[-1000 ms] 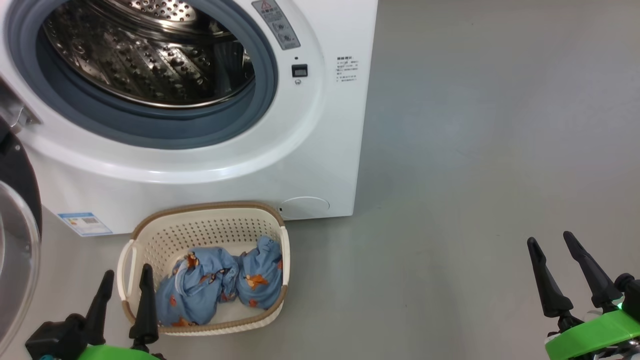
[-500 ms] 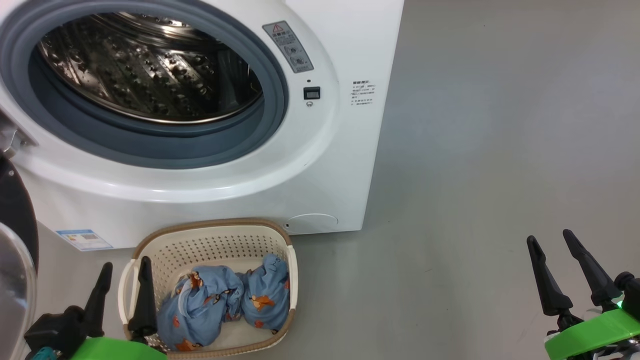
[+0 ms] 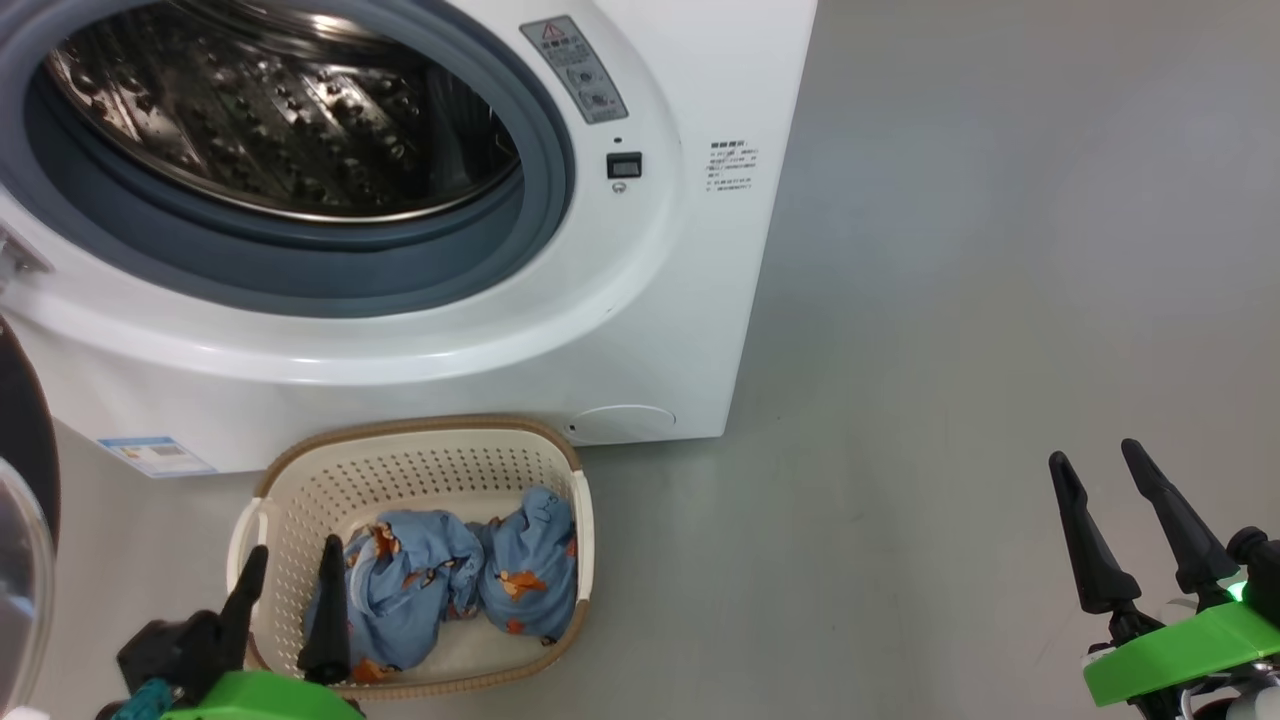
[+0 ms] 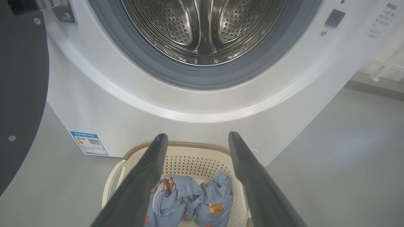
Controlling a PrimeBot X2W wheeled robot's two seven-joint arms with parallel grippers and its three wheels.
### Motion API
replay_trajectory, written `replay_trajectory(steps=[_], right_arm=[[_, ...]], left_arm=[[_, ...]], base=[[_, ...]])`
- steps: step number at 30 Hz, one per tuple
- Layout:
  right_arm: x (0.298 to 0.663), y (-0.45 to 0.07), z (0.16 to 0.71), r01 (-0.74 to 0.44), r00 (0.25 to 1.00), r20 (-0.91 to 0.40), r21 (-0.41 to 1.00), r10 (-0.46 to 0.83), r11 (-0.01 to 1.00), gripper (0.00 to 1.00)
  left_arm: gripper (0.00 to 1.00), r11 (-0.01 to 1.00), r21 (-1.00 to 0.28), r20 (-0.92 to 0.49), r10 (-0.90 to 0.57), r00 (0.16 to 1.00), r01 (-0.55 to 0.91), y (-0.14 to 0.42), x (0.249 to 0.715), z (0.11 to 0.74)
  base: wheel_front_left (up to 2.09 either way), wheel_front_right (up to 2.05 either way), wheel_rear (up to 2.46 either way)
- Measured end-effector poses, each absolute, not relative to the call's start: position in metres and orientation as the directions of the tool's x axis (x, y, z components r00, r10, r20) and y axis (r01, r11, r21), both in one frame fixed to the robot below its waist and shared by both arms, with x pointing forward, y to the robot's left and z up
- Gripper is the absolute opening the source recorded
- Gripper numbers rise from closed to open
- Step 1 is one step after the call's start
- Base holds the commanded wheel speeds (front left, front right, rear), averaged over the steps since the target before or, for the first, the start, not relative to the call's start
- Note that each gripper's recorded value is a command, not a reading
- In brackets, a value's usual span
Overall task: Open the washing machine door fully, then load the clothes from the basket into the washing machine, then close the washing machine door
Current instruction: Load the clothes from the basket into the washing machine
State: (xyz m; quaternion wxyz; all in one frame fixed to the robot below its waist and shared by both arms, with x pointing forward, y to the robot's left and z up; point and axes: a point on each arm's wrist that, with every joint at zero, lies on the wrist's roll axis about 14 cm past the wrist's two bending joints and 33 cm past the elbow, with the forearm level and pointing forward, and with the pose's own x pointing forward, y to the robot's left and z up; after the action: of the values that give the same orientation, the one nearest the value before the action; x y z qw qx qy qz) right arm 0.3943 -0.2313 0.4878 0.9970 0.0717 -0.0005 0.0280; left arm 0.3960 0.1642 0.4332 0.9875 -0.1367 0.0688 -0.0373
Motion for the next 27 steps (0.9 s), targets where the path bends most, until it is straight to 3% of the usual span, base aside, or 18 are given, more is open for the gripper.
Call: replay_trajectory(steps=[14, 27], right_arm=[[0.418, -0.221, 0.467, -0.076, 0.996, -0.039, 0.16, 0.083, 0.984, 1.0], [0.445, -0.213, 0.441, -0.091, 0.991, -0.082, 0.172, 0.106, 0.981, 1.0]], left_arm=[[1.0, 0.968, -0.242, -0.342, -0.154, 0.927, 0.071, 0.142, 0.418, 0.361], [1.0, 0.977, -0.183, -0.557, -0.198, 0.807, 0.114, 0.13, 0.433, 0.286]], base=[[0.0, 0.0, 0.0], [0.0, 0.0, 0.0]])
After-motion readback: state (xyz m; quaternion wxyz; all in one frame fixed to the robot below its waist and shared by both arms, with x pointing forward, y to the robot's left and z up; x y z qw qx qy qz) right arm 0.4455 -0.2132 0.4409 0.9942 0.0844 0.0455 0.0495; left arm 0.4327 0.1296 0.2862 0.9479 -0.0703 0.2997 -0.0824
